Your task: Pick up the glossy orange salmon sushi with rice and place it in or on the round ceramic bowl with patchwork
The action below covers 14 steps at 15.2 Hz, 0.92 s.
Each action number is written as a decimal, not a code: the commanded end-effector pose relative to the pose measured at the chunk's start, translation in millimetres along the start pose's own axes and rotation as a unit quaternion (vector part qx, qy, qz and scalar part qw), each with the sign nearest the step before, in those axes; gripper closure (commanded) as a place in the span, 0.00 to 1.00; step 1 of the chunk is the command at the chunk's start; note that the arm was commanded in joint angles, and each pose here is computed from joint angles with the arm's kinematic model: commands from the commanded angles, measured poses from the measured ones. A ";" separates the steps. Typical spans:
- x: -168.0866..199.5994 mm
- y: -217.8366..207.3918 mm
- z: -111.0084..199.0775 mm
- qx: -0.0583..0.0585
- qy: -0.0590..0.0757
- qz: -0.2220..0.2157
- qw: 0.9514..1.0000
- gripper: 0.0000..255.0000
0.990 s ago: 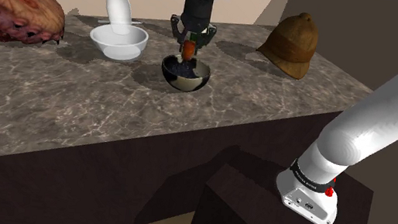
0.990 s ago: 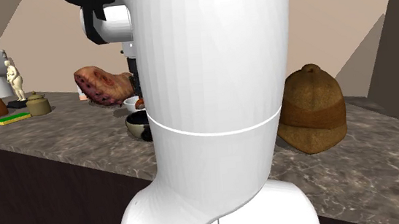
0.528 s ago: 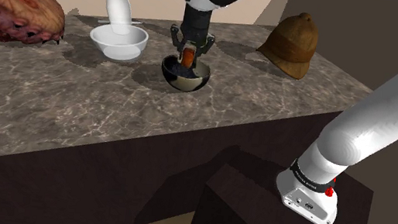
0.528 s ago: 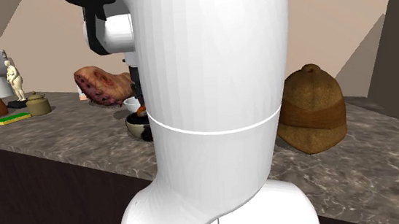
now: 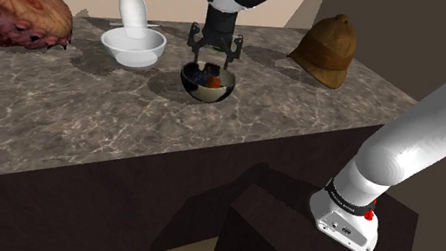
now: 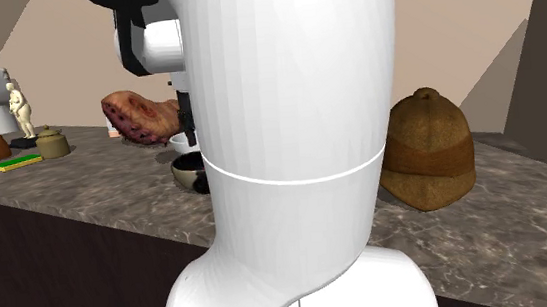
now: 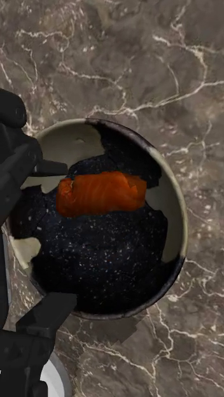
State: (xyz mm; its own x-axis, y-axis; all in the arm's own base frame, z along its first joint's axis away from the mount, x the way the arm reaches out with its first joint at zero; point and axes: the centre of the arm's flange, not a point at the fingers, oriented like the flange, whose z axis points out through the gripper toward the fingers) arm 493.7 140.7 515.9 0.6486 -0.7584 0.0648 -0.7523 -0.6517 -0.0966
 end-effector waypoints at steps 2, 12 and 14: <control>0.0 0.0 0.0 0.000 0.000 0.000 1.000 0.00; 0.0 0.0 -50.0 0.000 0.000 0.000 1.000 0.00; 0.0 0.0 -50.0 0.000 0.000 0.000 1.000 0.00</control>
State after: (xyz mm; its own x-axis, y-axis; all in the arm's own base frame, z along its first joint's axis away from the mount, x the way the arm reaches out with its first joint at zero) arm 487.9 140.0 565.5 0.6486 -0.7584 0.0649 -0.7523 -0.6517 -0.0966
